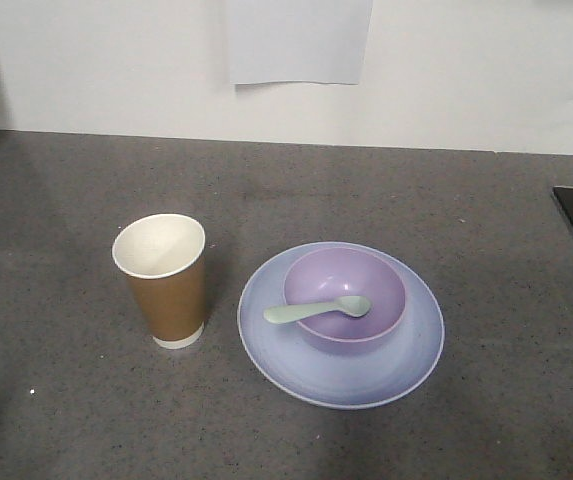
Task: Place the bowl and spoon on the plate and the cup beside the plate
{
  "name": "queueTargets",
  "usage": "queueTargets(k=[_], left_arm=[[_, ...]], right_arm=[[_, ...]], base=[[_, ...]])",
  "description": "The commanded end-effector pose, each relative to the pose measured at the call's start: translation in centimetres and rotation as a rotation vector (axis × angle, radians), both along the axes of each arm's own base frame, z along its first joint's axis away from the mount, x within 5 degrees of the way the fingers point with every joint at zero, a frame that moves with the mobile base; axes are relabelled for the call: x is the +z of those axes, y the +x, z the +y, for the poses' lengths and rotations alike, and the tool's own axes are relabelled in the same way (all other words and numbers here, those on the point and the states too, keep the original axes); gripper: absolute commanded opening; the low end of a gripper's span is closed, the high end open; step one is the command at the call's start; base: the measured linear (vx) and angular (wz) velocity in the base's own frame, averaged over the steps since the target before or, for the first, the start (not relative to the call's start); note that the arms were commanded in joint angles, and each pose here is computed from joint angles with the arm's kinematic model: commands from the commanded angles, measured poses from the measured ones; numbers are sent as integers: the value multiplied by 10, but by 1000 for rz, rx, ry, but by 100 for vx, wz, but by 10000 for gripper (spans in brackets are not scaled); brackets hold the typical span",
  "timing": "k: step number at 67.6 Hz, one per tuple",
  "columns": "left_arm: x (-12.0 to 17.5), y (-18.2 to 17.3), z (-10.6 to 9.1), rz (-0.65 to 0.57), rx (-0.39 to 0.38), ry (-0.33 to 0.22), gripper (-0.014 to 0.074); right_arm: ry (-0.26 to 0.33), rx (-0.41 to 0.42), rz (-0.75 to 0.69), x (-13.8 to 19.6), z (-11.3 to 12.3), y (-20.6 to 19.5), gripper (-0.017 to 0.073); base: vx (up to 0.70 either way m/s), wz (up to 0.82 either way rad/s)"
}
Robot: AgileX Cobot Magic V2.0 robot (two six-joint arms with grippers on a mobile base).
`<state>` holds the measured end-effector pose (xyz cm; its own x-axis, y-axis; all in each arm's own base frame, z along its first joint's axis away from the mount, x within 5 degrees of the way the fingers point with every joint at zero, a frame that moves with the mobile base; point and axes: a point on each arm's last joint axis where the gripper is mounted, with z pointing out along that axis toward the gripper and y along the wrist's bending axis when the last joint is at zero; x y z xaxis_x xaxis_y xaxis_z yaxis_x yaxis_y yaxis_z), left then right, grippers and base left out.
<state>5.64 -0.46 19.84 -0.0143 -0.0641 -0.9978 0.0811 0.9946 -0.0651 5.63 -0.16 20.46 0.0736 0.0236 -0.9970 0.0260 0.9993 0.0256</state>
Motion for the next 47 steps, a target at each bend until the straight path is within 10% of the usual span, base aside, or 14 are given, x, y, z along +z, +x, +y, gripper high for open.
queueTargets(k=[1, 47], left_arm=[[13, -2, 0, -99, 1, -26, -6], [13, -2, 0, -99, 1, -26, -6]], right_arm=[[-4, -5, -76, 4, 0, -1, -10], [-8, -5, -75, 4, 0, -1, -10]], base=[[0, 0], [0, 0]])
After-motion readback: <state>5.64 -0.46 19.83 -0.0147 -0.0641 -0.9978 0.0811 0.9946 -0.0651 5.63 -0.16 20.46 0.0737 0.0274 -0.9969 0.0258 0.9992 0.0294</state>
